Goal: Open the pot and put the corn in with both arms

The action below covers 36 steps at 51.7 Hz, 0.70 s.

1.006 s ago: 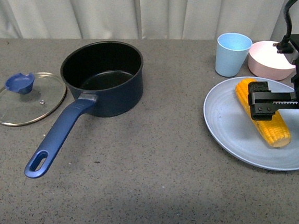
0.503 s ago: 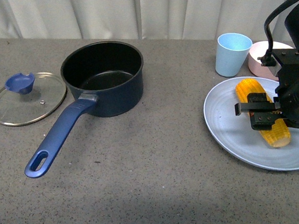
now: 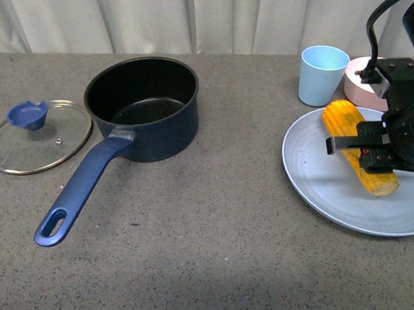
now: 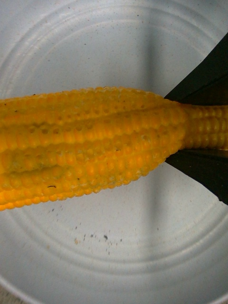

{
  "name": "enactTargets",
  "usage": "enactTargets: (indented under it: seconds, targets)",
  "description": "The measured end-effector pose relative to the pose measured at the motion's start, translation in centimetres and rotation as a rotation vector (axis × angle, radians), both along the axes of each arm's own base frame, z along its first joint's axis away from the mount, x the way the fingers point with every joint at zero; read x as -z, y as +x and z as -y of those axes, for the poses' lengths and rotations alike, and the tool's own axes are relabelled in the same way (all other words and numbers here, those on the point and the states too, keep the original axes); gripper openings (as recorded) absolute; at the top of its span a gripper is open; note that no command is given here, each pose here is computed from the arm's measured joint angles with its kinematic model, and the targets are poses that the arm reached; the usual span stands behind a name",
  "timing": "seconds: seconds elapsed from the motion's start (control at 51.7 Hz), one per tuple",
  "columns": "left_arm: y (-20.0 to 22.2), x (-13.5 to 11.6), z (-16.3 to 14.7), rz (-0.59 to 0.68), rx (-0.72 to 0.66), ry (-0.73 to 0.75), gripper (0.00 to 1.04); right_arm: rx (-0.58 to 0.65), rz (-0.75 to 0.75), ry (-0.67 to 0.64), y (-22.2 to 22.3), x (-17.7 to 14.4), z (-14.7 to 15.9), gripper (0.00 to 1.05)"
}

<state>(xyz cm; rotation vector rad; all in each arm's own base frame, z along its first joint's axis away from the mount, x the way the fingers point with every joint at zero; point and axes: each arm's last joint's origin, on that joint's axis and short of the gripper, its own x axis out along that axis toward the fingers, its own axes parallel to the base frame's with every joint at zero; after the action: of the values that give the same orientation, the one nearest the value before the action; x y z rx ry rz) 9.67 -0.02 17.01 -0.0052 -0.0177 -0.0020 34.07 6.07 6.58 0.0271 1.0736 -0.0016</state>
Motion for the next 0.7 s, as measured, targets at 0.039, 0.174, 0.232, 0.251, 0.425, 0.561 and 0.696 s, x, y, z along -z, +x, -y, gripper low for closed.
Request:
enactTargets:
  seconds: [0.039, 0.174, 0.232, 0.251, 0.425, 0.561, 0.696]
  targets:
    - [0.0, 0.0, 0.0, 0.0, 0.0, 0.0, 0.98, -0.007, 0.014, 0.017, 0.0, -0.6, 0.0, 0.17]
    - [0.0, 0.0, 0.0, 0.0, 0.0, 0.0, 0.98, -0.052, 0.093, 0.148, 0.5, -3.9, -0.6, 0.15]
    - [0.0, 0.0, 0.0, 0.0, 0.0, 0.0, 0.98, -0.068, 0.123, 0.188, 1.0, -5.1, -1.1, 0.15]
    - [0.0, 0.0, 0.0, 0.0, 0.0, 0.0, 0.98, -0.08, 0.134, 0.21, 1.3, -5.7, -1.5, 0.14]
    - [0.0, 0.0, 0.0, 0.0, 0.0, 0.0, 0.98, -0.206, 0.194, 0.295, 4.5, -9.2, -7.1, 0.12]
    - [0.0, 0.0, 0.0, 0.0, 0.0, 0.0, 0.98, -0.29, 0.193, 0.314, 6.5, -9.9, -12.1, 0.12]
    - [0.0, 0.0, 0.0, 0.0, 0.0, 0.0, 0.98, -0.352, 0.17, 0.321, 7.9, -9.7, -16.4, 0.12]
